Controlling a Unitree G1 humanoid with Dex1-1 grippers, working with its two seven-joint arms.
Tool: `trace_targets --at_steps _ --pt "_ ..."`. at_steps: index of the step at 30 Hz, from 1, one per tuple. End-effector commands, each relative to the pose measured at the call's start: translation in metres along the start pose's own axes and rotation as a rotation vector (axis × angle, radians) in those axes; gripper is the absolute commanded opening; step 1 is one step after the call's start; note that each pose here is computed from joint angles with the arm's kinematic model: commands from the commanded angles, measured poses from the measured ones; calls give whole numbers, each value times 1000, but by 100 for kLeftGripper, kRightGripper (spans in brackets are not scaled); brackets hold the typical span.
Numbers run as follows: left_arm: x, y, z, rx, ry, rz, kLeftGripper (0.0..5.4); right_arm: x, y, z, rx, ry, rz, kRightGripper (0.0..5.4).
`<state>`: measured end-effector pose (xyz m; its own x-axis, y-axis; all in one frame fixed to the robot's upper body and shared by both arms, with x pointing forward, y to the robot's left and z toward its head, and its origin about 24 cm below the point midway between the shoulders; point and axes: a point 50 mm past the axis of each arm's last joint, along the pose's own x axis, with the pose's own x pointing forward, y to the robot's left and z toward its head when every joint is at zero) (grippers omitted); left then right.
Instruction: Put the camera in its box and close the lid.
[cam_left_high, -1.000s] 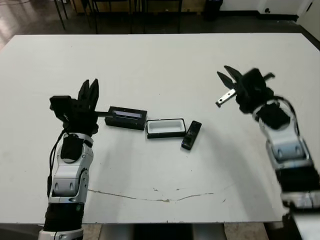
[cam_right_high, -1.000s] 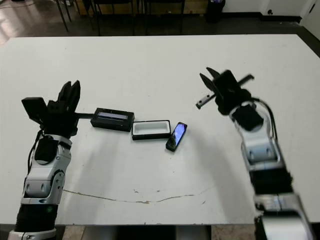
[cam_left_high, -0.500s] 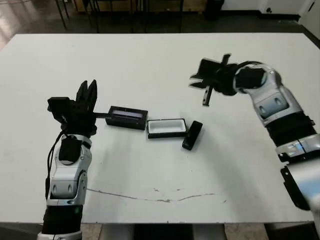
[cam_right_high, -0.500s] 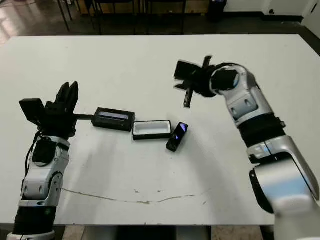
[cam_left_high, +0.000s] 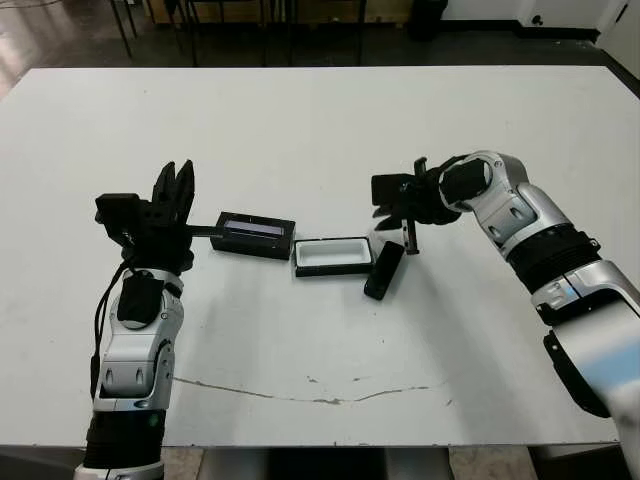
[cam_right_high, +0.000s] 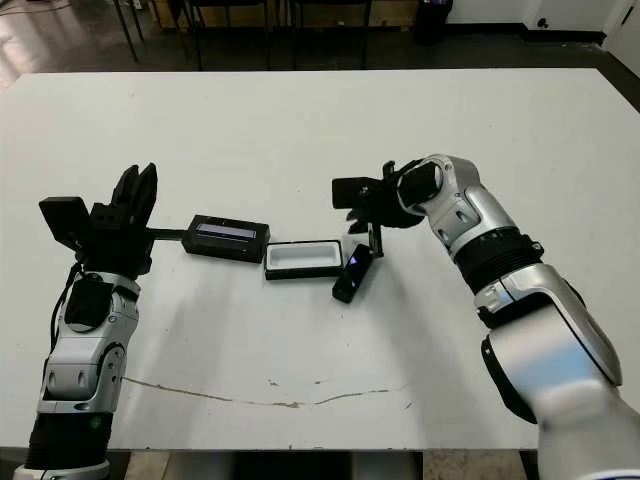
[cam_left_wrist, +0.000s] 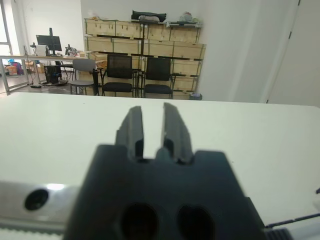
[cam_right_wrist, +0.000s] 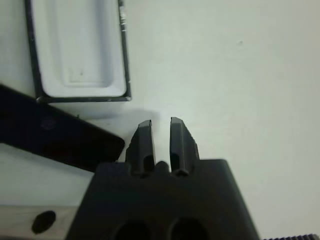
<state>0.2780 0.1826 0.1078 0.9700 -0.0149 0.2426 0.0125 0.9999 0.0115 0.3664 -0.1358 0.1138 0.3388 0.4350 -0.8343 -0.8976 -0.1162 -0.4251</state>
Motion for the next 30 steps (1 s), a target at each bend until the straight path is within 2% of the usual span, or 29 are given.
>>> trace_targets --at_steps 1,7,12,20,30 --pt "-2 1 -6 24 34 5 3 5 6 -4 13 32 53 0" --pt "-2 0 -6 22 33 4 3 5 12 -9 23 63 91 0" --pt "-2 -1 -7 24 33 4 3 3 15 -11 9 40 91 0" --pt "-3 -1 -7 26 31 2 3 -2 19 -16 57 32 109 0" --pt "-2 -1 -9 24 36 4 3 -14 27 -24 4 -2 125 0"
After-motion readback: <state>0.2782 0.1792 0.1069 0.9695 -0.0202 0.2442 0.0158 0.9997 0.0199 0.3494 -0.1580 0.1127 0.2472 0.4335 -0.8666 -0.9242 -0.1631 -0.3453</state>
